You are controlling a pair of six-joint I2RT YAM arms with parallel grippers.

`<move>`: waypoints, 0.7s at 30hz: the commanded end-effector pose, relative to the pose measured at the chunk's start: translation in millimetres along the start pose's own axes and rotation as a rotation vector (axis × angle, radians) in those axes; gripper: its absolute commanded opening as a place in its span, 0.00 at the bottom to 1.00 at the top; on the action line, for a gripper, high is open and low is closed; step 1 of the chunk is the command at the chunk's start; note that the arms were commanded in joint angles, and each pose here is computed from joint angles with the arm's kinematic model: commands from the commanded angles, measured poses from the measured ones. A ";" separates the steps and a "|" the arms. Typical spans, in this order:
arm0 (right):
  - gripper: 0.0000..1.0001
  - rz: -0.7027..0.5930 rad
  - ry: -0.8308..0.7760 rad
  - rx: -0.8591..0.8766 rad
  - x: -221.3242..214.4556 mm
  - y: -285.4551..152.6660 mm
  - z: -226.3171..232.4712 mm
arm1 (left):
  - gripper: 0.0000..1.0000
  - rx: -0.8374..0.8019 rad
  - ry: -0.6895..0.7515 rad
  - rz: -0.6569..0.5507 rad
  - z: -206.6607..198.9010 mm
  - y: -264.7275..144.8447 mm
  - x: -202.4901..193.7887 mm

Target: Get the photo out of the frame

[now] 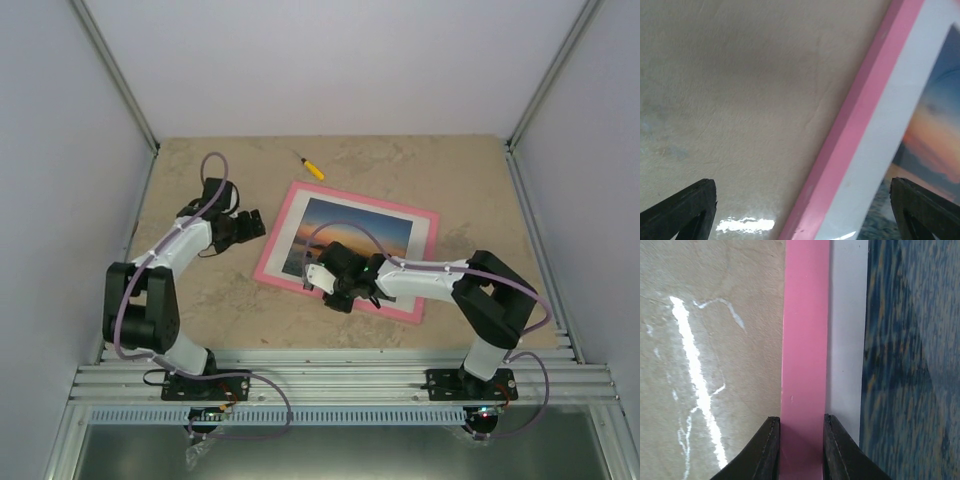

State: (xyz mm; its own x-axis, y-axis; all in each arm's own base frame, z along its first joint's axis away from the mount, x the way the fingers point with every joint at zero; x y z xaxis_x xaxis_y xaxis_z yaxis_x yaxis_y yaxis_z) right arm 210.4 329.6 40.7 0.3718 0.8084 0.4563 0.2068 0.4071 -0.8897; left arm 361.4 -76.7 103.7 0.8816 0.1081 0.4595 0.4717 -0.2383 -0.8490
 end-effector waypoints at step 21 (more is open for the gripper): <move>0.59 -0.192 0.092 -0.287 9.8 -61.3 -44.7 | 0.80 0.008 0.179 0.235 -32.3 53.3 -31.3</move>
State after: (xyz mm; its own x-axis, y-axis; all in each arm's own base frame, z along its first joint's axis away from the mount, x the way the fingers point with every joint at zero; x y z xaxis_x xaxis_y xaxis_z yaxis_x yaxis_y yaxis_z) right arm 234.5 296.1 76.1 0.3698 0.7529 0.5445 0.4508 0.3670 -0.8137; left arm 356.9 -109.6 52.8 0.9515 -0.0716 0.2992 0.2792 -0.2073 -0.9376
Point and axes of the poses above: each gripper's point midway between its finger pads, its own y axis out along the fingers, its own z axis along the line the jaws close on, x = y × z, the point moved 1 cm from there along -y, back along the fingers, and after that the axes turned 12 degrees about y, right-handed, at the moved point
